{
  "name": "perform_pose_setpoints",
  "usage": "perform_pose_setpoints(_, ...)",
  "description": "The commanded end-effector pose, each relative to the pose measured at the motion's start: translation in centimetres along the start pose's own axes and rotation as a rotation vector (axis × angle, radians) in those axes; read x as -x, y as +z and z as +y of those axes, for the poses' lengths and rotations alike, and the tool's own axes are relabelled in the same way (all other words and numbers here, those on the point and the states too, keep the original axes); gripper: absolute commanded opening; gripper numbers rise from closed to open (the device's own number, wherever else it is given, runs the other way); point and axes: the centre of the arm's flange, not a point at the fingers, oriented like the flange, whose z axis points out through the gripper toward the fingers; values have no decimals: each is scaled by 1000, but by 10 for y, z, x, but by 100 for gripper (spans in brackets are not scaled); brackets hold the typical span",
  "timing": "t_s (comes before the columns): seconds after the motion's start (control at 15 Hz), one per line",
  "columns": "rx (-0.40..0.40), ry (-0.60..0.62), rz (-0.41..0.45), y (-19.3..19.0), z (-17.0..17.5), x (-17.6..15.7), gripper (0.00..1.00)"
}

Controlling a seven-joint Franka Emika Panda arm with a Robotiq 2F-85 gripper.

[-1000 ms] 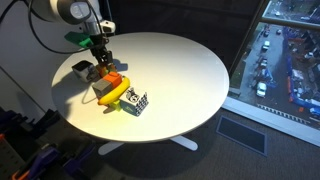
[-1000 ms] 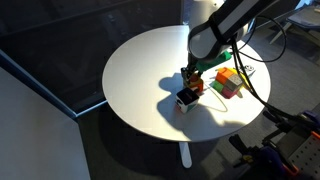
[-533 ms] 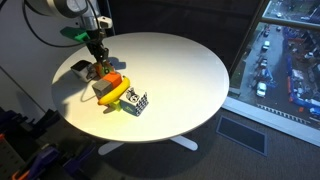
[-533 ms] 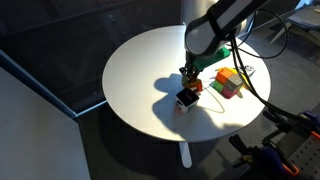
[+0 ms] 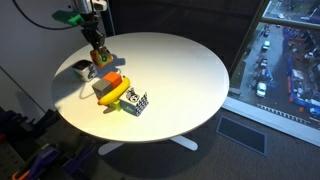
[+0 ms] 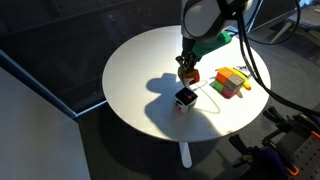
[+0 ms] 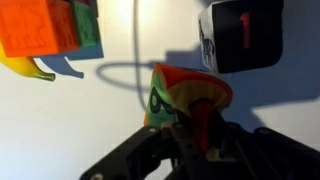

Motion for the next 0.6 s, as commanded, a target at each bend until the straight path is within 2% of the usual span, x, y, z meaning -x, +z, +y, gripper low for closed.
perform_pose_setpoints(0.0,-1,-26,12,-34,-5,7,8)
perform_pose_setpoints(0.53,-36,-153,9,-49,-33,26,8)
